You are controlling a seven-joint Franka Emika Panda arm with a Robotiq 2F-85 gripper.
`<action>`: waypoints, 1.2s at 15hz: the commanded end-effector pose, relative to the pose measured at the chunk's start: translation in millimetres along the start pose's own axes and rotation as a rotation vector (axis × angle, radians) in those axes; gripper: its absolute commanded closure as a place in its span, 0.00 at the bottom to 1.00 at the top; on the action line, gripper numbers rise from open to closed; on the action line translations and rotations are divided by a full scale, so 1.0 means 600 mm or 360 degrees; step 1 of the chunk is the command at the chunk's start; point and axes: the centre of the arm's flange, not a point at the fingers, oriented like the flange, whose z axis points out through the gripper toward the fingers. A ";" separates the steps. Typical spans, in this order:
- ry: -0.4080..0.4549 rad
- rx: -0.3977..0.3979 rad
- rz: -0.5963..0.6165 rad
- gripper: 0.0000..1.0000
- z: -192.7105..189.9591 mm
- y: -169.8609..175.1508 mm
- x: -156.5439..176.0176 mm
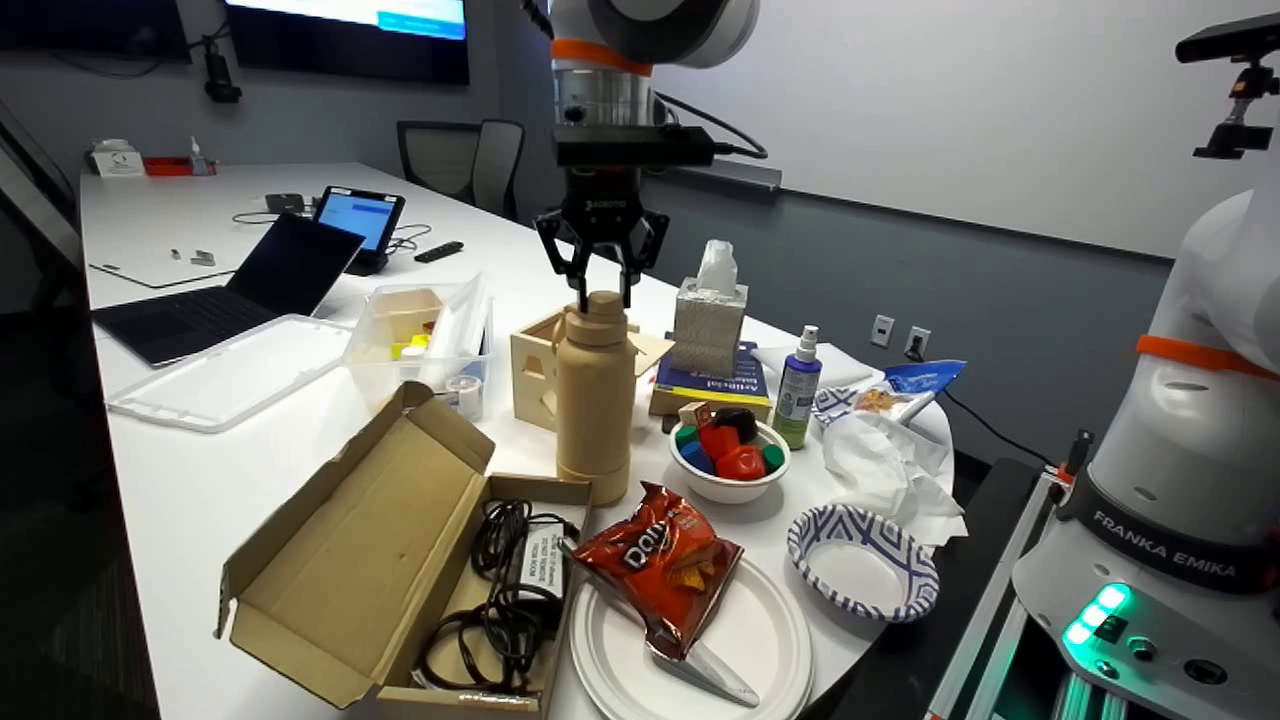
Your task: Twist the bottle on the table
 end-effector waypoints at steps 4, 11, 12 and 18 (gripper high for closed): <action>-0.0081 0.0094 -0.0294 0.79 -0.004 0.009 0.027; -0.0159 0.0161 -0.0583 0.79 0.004 0.021 0.050; -0.0171 0.0158 -0.0621 0.79 0.005 0.021 0.052; -0.0222 0.0120 -0.0825 0.79 0.012 0.015 0.061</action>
